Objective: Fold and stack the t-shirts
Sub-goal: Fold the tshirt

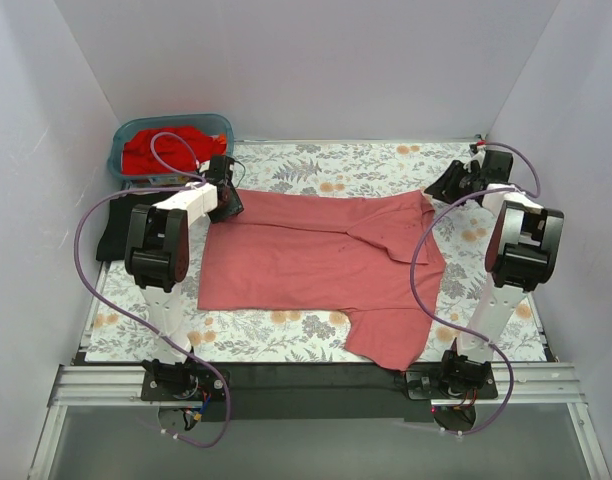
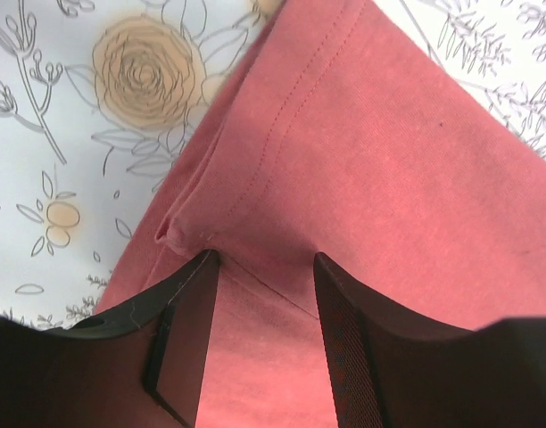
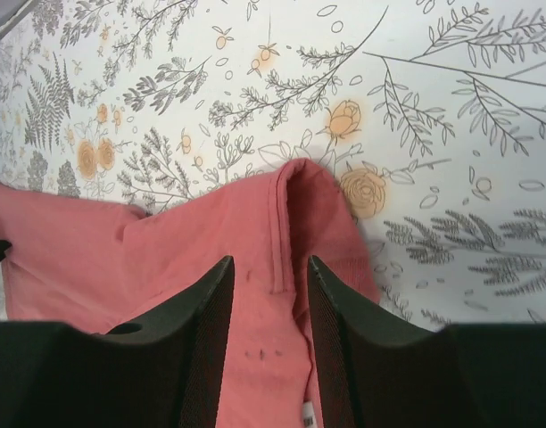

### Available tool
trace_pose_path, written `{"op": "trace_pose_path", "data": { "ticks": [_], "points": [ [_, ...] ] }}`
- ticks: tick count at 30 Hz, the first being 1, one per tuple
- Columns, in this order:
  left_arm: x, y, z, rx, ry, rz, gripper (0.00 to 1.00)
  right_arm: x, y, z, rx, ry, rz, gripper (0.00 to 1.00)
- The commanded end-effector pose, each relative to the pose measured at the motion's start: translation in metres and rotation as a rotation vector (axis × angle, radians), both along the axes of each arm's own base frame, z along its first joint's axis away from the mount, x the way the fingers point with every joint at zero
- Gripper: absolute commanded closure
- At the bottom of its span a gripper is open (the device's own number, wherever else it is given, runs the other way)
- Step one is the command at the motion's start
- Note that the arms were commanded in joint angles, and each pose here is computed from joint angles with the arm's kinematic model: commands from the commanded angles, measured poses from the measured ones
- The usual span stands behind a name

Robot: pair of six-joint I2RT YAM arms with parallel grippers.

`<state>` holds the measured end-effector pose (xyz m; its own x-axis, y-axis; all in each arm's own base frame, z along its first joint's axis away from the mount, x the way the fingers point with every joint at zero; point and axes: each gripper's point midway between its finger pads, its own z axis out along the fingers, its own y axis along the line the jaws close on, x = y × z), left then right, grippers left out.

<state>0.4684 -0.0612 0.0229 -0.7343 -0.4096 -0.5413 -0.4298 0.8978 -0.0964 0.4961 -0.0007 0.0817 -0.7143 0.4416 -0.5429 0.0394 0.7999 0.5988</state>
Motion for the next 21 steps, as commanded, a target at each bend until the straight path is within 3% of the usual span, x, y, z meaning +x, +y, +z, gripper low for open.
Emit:
{"op": "trace_pose_path", "data": {
  "ticks": [1, 10, 16, 21],
  "points": [
    [0.001, 0.013, -0.013, 0.041, 0.029, 0.017, 0.54, 0.014, 0.009, -0.008, 0.069, -0.018, 0.044, 0.54],
    [-0.008, 0.014, -0.02, 0.041, 0.051, 0.023, 0.54, 0.04, 0.024, -0.02, 0.232, -0.041, 0.042, 0.53],
    [-0.012, 0.016, -0.028, 0.046, 0.07, 0.025, 0.54, 0.046, 0.027, -0.03, 0.261, -0.033, 0.049, 0.55],
    [-0.013, 0.018, -0.03, 0.05, 0.074, 0.032, 0.54, 0.048, 0.028, -0.03, 0.27, -0.035, 0.049, 0.63]
  ]
}}
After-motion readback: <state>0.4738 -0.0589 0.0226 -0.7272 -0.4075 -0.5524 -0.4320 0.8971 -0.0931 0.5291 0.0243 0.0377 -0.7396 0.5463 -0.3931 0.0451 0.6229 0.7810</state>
